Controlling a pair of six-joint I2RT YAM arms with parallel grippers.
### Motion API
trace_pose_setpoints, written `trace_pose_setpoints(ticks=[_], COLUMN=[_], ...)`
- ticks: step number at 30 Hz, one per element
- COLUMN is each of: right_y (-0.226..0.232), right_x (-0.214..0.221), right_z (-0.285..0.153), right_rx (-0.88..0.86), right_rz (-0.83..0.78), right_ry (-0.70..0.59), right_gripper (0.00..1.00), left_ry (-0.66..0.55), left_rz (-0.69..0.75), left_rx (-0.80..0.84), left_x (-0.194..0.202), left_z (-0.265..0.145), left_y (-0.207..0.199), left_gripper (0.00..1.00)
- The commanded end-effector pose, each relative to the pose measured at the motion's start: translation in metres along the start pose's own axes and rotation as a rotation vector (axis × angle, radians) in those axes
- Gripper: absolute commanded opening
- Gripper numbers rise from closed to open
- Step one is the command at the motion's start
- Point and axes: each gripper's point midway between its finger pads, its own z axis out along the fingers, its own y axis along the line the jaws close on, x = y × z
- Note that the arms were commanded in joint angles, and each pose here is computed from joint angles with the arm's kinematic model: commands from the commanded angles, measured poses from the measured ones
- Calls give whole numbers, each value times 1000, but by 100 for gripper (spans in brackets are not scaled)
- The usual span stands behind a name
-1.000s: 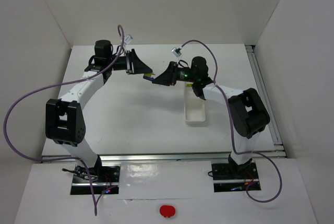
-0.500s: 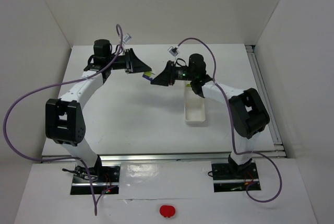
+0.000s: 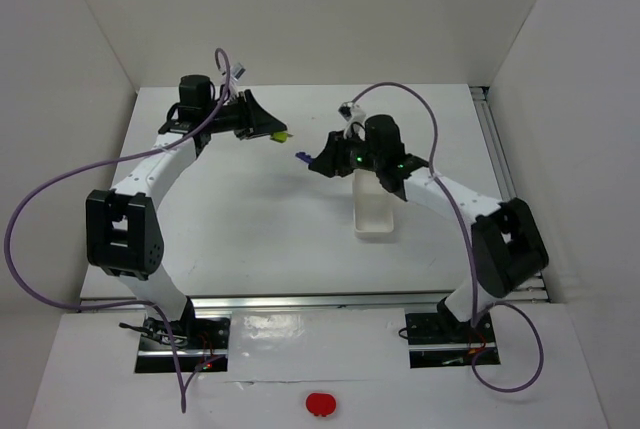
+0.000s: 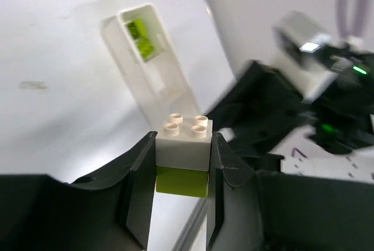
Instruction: Sort the legos into containers by color
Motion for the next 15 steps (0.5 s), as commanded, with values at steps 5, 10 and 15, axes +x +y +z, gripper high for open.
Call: trace_pose_setpoints(ticks=[5, 10, 15], right_y=[-73, -112, -133], right_x=[-6, 17, 37], right_z=[-99, -117, -110], right_rx=[663, 825, 891], right_rz=[9, 55, 55], right_ry=[-187, -105, -9], right_gripper=[5, 5, 8], left_ry=[-107, -115, -95], left_rz=[50, 42, 37], left_rx=[-215, -224, -222], left_x=[-23, -17, -12], left_z=[-24, -25, -26], left_y=[13, 16, 17], left_gripper=[0, 0, 0])
